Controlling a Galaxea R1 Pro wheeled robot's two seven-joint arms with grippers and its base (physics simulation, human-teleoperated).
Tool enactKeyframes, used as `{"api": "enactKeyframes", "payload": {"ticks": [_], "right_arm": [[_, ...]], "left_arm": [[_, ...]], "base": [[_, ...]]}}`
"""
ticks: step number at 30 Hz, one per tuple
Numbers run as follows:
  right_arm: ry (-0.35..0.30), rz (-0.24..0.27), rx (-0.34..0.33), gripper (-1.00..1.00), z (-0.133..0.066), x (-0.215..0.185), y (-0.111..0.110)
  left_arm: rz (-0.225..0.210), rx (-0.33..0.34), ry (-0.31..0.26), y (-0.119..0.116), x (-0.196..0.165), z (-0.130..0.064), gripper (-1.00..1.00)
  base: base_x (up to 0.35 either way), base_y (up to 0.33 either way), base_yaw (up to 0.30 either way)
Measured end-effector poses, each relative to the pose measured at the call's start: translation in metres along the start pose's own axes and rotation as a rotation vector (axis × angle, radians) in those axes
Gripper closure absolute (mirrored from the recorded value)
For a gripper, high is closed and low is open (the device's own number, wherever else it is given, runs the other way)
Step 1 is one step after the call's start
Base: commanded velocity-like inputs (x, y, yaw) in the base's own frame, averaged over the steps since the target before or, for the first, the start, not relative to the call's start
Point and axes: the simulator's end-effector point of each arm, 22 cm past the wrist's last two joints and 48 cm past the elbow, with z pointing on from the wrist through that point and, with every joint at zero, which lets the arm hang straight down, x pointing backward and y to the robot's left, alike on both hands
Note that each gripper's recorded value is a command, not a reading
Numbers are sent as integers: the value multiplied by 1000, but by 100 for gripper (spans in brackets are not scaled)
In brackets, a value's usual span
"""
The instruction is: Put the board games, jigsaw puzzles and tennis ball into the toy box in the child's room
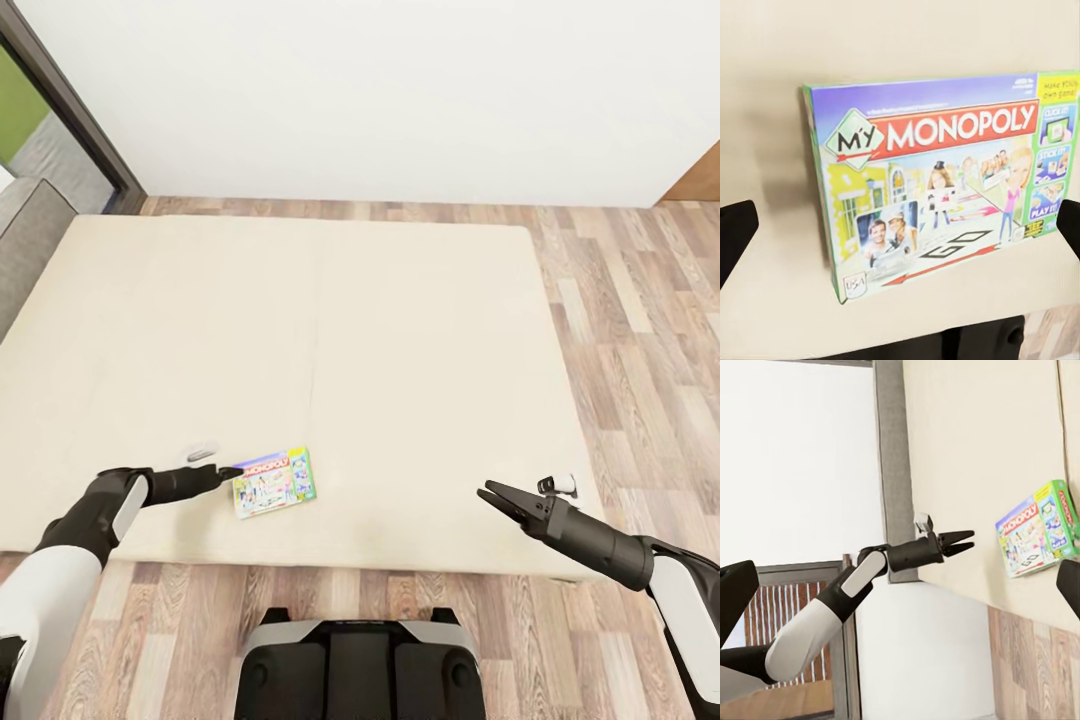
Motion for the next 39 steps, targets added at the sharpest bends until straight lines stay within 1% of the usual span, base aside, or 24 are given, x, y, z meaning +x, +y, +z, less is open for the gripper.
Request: {"api": "enactKeyframes", "payload": {"ticks": [5,10,14,18,39], "right_arm": [[2,7,4,-100,0,1,-4],[3,15,7,-100,1,2,-8],[5,21,9,-100,2,4,-11],[6,27,12,-100,2,5,-14],[13,58,29,-100,4,11,-30]], "left_arm": [[8,12,-6,-8,-2,5,-100],[9,15,-4,-9,0,9,-100],[21,14,-20,-7,-2,12,-100],[24,13,-24,-5,-1,14,-100],[17,6,-5,4,12,28,-100]], "base": [[0,0,0],[0,0,0],[0,0,0],[0,0,0],[0,0,0]]}}
